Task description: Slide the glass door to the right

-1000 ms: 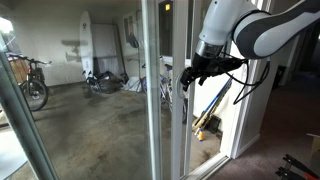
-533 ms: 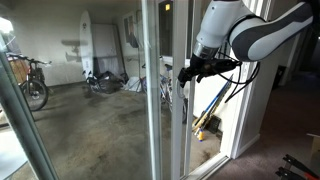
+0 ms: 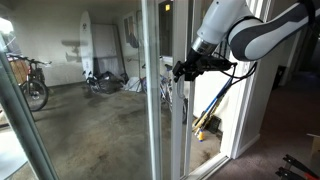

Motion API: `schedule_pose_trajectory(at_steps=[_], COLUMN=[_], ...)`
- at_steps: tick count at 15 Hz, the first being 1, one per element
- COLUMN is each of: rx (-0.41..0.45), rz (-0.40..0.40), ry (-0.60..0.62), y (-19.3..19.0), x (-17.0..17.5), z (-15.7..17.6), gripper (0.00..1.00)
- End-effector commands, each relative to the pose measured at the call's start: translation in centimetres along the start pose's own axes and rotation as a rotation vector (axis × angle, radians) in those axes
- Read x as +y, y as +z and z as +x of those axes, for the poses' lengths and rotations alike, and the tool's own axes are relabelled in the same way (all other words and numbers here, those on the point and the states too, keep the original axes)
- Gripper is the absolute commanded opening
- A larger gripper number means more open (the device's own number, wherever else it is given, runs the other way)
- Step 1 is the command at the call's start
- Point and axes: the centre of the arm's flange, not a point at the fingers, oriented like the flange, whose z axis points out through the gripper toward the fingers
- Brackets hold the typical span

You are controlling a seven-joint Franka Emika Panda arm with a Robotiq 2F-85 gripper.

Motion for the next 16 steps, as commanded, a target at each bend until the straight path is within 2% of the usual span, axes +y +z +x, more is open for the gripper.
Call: schedule_pose_trajectory(at_steps=[1,5,12,16], rx=[-0.001,-0.008,-0.104,-0.151], rz=[0.070,0.106,0.061,0.037], ry=[0.055,0.110,0.122,0.114], y=[-2.1,-3.9,-6.0,-6.4], x=[0.5,1.1,2.9,4.1], z=[0.7,1.7,3.9,6.3], gripper=[1.00,1.00,1.00,1.00])
